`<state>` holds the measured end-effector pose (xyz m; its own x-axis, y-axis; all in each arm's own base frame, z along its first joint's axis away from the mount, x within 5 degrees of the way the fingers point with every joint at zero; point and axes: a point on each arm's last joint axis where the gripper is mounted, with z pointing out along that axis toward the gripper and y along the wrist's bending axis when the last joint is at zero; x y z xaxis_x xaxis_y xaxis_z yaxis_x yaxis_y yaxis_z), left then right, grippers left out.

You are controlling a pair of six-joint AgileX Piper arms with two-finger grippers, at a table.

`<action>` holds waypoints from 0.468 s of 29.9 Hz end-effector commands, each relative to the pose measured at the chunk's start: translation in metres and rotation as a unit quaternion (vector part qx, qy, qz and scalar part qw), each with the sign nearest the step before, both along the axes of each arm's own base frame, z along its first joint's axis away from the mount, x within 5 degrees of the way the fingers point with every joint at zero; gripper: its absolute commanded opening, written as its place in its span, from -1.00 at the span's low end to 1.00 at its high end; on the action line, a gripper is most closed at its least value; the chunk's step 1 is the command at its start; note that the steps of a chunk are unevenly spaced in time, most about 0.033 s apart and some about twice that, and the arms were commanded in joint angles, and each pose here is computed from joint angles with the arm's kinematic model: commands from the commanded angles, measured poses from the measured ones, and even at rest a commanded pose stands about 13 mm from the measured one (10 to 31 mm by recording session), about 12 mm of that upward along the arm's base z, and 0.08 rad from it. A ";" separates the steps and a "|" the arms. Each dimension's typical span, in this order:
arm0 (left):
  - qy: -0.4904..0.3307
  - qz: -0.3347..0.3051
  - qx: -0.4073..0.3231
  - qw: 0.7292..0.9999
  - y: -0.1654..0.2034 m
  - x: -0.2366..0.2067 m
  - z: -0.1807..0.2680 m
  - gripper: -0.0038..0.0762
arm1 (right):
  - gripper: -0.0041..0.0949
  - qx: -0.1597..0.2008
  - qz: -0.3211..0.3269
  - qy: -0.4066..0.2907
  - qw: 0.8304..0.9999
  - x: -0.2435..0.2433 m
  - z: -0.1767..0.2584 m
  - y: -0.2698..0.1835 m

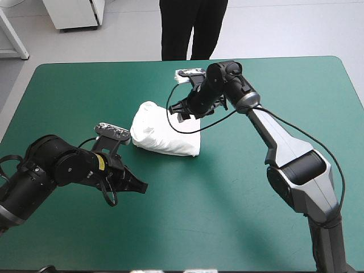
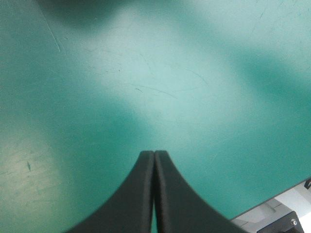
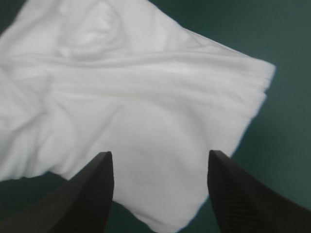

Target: Fold the cloth

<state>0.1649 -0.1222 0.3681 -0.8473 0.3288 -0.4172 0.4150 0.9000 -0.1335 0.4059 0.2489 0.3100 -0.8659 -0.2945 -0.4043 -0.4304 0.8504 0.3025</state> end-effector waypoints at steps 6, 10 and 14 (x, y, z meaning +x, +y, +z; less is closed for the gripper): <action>-0.012 0.009 -0.028 0.999 0.000 -0.004 0.010 -0.93 | 0.19 0.004 -0.019 0.033 0.999 -0.002 -0.006 -0.035; -0.014 0.010 -0.029 0.999 0.000 -0.004 0.010 -0.93 | 0.19 0.023 -0.015 0.034 0.999 0.001 -0.019 -0.030; -0.009 0.011 -0.027 1.000 0.000 -0.004 0.010 -0.93 | 0.19 0.033 -0.015 0.048 0.998 0.006 -0.035 -0.025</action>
